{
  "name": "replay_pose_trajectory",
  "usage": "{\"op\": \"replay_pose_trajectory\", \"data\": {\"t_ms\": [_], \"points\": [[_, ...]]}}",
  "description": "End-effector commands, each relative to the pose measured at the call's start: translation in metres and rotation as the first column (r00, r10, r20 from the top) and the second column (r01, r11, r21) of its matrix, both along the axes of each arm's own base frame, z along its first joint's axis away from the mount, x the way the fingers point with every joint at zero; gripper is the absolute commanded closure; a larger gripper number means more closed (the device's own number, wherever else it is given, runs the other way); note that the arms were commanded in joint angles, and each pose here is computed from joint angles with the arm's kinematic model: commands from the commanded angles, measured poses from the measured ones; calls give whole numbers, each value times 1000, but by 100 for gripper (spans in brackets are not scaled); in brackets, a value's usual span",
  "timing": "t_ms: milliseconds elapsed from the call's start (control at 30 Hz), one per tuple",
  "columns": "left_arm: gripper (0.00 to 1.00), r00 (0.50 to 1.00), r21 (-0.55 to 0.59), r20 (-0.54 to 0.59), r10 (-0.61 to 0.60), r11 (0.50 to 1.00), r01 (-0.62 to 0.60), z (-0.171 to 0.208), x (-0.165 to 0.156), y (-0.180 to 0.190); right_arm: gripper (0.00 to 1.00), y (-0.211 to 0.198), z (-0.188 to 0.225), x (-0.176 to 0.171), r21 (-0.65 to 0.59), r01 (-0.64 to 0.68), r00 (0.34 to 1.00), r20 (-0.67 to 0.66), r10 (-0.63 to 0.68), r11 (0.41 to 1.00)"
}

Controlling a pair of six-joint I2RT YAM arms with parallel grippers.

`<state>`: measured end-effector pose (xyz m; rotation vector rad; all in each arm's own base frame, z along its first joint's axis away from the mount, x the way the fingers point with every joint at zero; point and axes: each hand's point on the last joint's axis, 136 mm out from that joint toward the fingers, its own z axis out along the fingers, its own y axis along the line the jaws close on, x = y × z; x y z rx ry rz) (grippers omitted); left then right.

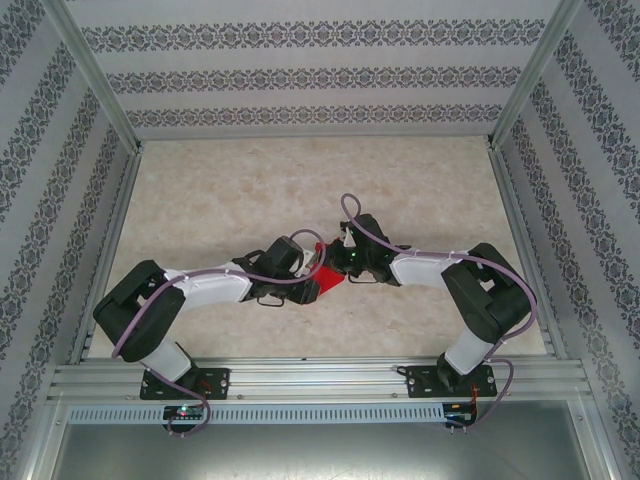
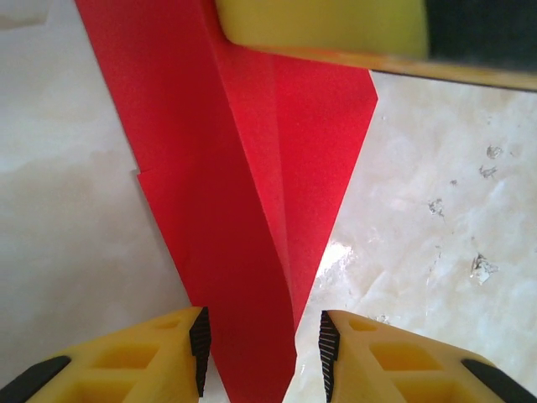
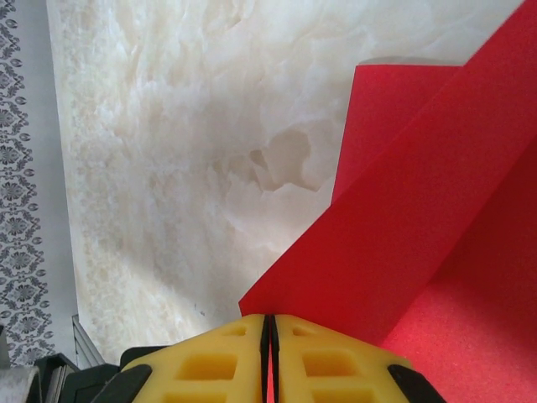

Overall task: Fold a paper plane with a square sheet of paper (pick it up from the middle)
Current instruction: Fourth fold the wing at the center of the table.

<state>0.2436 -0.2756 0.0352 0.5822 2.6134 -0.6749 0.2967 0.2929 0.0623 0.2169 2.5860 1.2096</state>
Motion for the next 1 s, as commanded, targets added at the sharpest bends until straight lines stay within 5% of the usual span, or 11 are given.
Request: {"op": "replay_pose_trajectory", "data": {"t_ms": [0,267,667,967], "points": [[58,997,85,71,-27,996,20,0,3,0,87,4,7,9,22,4,1000,17,-5,1000],[68,994,135,102,-31,991,17,-5,3,0,87,4,7,9,24,2,1000,14,-2,1000],[69,991,169,130,-32,986,10,-7,5,2,87,5,8,9,26,-3,1000,14,3,1000],[90,990,188,138,-27,982,1,-10,5,6,86,4,5,8,21,-1,1000,6,1,1000]]}}
